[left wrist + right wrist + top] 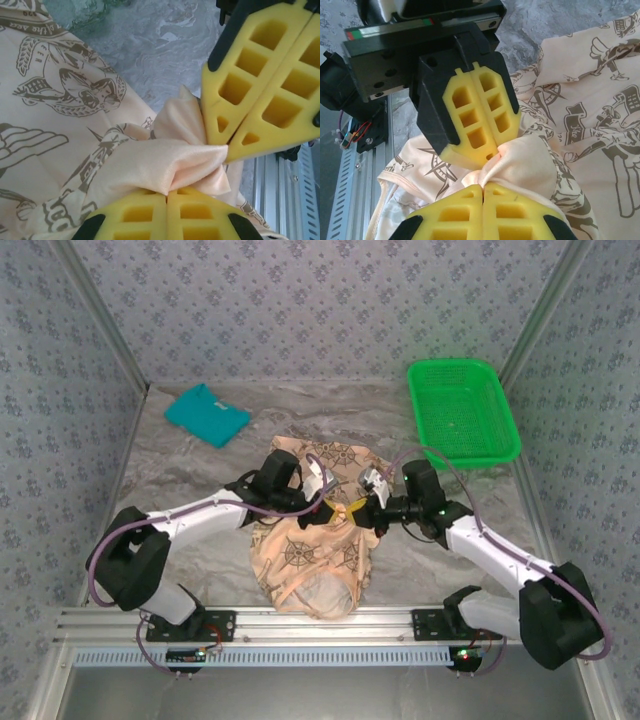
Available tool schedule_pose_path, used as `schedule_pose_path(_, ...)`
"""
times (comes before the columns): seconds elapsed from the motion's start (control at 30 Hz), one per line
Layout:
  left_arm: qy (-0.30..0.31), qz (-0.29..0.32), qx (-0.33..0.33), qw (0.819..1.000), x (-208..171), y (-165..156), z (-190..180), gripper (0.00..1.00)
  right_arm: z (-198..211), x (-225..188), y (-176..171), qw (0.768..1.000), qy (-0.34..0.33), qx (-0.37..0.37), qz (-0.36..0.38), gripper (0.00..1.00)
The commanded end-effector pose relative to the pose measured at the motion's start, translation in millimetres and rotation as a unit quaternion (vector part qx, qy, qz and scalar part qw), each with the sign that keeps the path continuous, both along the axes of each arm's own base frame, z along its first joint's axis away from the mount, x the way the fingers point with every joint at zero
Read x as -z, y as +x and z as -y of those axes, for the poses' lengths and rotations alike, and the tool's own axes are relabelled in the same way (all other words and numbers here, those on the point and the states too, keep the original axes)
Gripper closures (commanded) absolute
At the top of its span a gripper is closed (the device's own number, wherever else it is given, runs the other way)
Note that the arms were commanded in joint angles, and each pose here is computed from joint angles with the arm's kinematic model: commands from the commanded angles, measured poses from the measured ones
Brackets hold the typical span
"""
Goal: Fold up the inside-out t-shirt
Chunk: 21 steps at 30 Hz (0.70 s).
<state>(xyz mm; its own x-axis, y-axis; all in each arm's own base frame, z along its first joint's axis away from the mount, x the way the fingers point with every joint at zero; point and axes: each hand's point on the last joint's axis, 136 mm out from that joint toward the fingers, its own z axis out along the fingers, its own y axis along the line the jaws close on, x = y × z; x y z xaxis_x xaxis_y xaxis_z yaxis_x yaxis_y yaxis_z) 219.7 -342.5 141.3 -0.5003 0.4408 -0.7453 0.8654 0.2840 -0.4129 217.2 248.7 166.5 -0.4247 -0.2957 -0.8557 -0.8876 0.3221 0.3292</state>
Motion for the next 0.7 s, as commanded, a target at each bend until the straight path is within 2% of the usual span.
schedule_pose_path(0.0, -0.001, 0.022, -0.006, 1.0, 1.1, 2.8, -8.7, 1.0, 2.3, -22.5, -6.7, 0.999, 0.029, -0.012, 0.031, 1.0)
schedule_pose_path(0.2, 0.015, -0.073, -0.099, 0.992, 25.4, 37.6, -51.8, 1.0, 9.3, -43.2, -17.4, 0.994, 0.059, -0.015, 0.086, 1.0)
schedule_pose_path(0.33, 0.069, -0.083, -0.126, 0.986, 50.9, 39.7, -65.8, 1.0, 9.4, -45.7, -16.4, 0.994, 0.069, -0.013, 0.089, 1.0)
schedule_pose_path(0.4, 0.066, -0.095, -0.126, 0.985, 52.2, 37.3, -65.0, 1.0, 8.8, -45.4, -14.6, 0.994, 0.069, -0.009, 0.089, 1.0)
schedule_pose_path(0.5, 0.019, -0.098, -0.094, 0.991, 33.5, 28.2, -53.0, 0.95, 10.2, -36.2, -7.1, 0.995, 0.046, 0.01, 0.085, 1.0)
schedule_pose_path(0.57, -0.013, -0.084, -0.062, 0.994, 14.6, 17.9, -43.5, 1.0, 14.4, -24.0, 3.3, 0.995, 0.003, 0.044, 0.088, 1.0)
schedule_pose_path(0.63, -0.038, -0.094, -0.047, 0.994, -4.8, 12.0, -37.4, 1.0, 16.6, -14.3, 6.3, 0.993, -0.037, 0.053, 0.103, 0.99)
schedule_pose_path(0.67, -0.044, -0.112, -0.048, 0.992, -13.1, 10.1, -35.6, 1.0, 15.8, -9.0, 6.1, 0.991, -0.054, 0.054, 0.106, 0.94)
